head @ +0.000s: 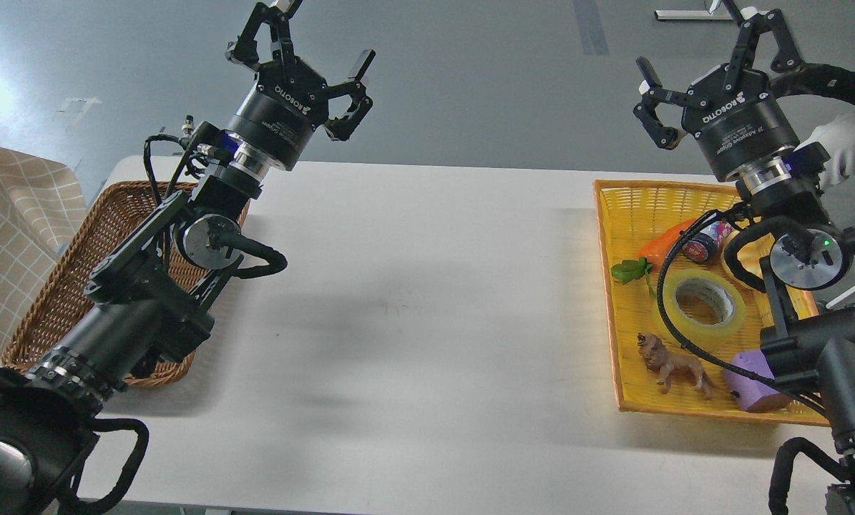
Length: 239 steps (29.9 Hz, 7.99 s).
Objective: Place and transfer tape with both arms
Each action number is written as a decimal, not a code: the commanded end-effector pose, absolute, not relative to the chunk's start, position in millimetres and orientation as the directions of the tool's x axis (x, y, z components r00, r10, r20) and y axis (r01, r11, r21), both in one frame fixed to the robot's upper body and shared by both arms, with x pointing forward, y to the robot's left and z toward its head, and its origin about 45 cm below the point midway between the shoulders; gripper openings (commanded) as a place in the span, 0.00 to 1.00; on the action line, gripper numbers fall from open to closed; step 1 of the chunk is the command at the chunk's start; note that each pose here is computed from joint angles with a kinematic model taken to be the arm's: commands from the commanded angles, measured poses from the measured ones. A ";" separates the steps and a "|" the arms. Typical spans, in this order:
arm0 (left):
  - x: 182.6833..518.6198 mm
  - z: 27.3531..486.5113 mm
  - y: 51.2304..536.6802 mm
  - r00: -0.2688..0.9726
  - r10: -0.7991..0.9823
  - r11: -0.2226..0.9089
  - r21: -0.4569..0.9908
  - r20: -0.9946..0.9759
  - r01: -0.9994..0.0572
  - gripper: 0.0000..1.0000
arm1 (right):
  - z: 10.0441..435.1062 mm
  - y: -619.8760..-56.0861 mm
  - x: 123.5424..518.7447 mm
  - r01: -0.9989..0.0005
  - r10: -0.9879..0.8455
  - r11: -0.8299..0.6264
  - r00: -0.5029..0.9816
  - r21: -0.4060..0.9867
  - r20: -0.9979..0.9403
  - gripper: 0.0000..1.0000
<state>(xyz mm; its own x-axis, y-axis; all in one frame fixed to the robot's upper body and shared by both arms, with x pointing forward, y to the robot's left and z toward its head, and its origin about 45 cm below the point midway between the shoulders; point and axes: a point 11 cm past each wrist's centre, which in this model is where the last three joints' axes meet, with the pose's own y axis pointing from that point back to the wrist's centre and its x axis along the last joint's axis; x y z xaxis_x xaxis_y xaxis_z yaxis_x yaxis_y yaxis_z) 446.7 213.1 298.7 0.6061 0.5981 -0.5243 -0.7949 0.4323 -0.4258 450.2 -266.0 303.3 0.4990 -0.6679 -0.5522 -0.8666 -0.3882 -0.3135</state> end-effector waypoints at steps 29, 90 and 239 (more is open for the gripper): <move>447.4 300.5 214.6 0.604 0.596 0.424 -0.432 -0.528 -0.796 0.98 | 308.0 -267.9 453.4 -0.865 -0.677 -0.392 0.501 -0.312 -0.539 1.00; 449.2 306.3 214.2 0.612 0.598 0.427 -0.440 -0.518 -0.790 0.98 | 264.2 -382.6 375.9 -0.684 -0.105 -0.244 0.723 0.687 0.683 1.00; 449.8 308.7 214.2 0.611 0.592 0.415 -0.451 -0.526 -0.790 0.98 | 165.3 -67.3 413.0 -0.475 0.365 -0.420 0.691 0.773 0.624 0.00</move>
<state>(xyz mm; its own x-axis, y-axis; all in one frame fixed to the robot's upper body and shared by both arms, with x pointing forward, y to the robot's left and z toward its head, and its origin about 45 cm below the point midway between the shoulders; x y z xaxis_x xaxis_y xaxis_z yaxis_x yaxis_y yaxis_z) 449.8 214.2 308.6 0.6112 0.5913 -0.5261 -0.7900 0.4147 -0.4516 412.9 -67.4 165.0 0.6913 0.3660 0.6231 -0.4754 -0.4191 0.7736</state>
